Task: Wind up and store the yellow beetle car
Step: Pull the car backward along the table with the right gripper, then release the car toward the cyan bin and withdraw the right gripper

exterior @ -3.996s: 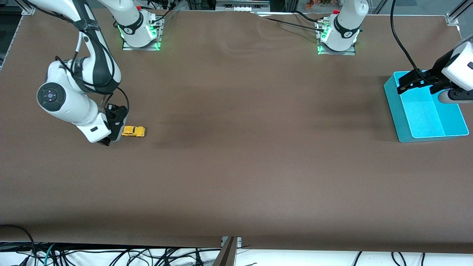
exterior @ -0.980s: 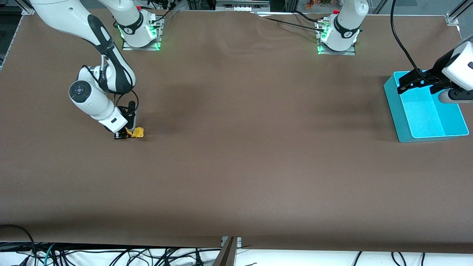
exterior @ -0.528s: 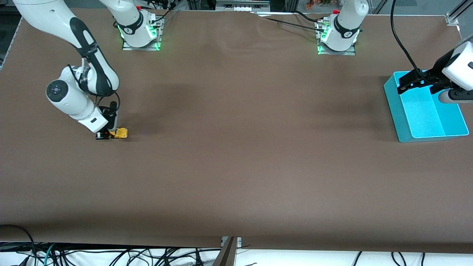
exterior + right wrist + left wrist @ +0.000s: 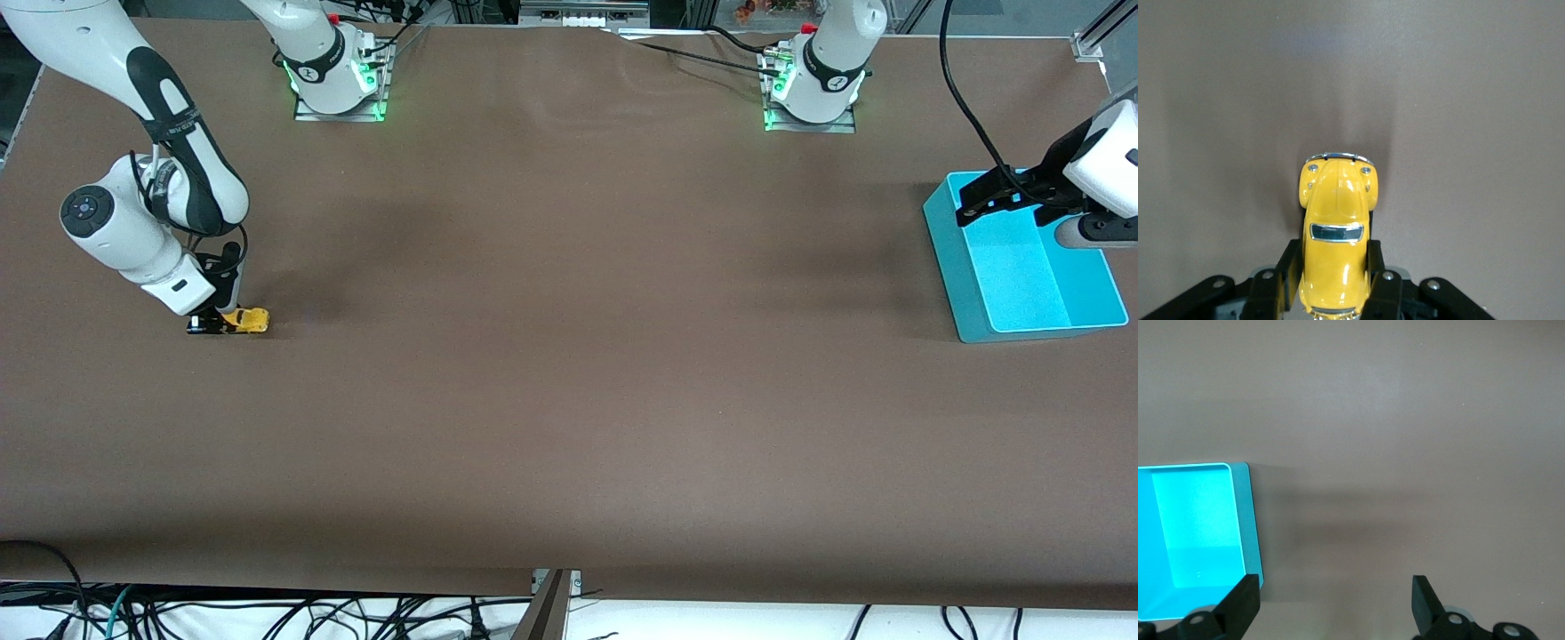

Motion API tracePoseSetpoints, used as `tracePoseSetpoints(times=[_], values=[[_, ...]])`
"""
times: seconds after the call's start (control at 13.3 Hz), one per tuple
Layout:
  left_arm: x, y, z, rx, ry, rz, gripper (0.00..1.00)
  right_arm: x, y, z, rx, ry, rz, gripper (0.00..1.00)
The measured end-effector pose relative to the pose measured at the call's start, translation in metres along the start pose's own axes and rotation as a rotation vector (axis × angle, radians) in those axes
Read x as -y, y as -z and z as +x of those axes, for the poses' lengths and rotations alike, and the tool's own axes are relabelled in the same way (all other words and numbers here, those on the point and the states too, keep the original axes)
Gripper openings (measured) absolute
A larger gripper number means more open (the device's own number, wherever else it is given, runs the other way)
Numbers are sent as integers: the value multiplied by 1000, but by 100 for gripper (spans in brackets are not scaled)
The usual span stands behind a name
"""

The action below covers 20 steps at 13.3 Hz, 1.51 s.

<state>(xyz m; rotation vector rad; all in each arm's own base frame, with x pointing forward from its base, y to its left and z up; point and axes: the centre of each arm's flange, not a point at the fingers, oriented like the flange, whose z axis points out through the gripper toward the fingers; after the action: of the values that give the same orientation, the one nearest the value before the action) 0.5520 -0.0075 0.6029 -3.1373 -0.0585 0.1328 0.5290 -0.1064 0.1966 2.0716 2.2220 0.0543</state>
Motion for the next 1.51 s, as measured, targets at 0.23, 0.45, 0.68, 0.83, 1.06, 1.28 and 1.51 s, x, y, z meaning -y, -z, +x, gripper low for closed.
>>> tracePoseSetpoints(times=[0.23, 0.45, 0.68, 0.83, 1.06, 1.28, 1.51], values=[[0, 0, 0, 0, 0, 0, 100, 0, -6, 0, 0, 4, 1, 47], [0, 0, 0, 0, 0, 0, 100, -8, -8, 5, -6, 17, 4, 73], [0, 0, 0, 0, 0, 0, 100, -39, 17, 5, -22, 29, 52, 100], [0, 0, 0, 0, 0, 0, 100, -61, 41, -1, -25, 28, 71, 100], [0, 0, 0, 0, 0, 0, 100, -76, 60, -6, -25, 26, 76, 100], [0, 0, 0, 1, 0, 0, 100, -86, 75, -8, -54, -16, 67, 100], [0, -3, 0, 7, 0, 0, 100, -97, 103, -11, -79, -107, 43, 100]])
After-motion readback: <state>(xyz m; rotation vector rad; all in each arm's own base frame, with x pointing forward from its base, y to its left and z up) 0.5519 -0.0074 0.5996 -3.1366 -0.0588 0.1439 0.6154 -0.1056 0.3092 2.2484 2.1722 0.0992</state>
